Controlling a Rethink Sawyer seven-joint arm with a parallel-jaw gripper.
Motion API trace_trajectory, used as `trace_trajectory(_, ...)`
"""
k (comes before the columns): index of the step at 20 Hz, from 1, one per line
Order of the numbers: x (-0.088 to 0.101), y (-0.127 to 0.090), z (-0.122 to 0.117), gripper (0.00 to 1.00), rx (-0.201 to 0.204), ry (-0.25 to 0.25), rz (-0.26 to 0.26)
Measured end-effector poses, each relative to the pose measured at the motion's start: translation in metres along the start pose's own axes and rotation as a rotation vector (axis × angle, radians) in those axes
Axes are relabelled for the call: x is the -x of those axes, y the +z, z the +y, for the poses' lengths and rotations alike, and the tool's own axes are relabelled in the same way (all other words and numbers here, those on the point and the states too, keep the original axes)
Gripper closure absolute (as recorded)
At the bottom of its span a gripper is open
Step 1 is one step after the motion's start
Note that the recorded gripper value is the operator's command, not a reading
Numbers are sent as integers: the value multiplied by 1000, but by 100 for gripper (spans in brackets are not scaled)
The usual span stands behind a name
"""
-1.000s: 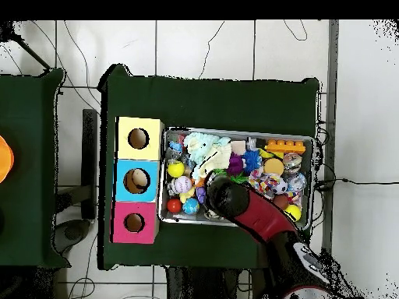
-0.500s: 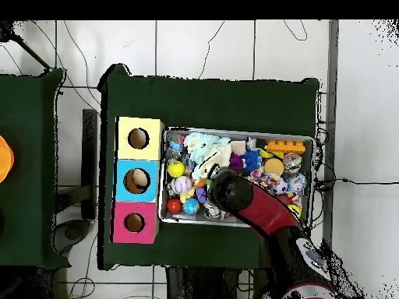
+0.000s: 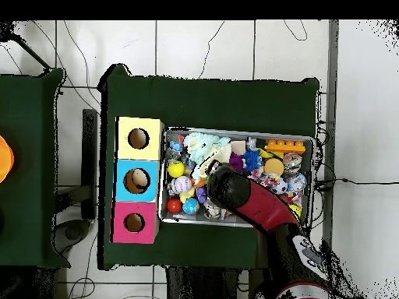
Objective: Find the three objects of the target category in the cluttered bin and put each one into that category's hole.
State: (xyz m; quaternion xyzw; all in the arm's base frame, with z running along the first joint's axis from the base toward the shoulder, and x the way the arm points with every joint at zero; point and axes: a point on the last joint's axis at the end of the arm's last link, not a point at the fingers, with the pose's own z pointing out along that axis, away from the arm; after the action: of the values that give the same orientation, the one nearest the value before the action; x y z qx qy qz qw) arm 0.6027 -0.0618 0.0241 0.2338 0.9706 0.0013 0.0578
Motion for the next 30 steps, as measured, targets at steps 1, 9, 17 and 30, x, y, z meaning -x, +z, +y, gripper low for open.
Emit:
trace_trajectory(1,0,0,0,0,0,0,-1)
trace_trajectory(9,12,-7,-18,0,-1,33,-15)
trace_trajectory(17,24,-9,-42,0,2,77,-24)
trace_trajectory(30,68,7,-77,0,22,145,-66)
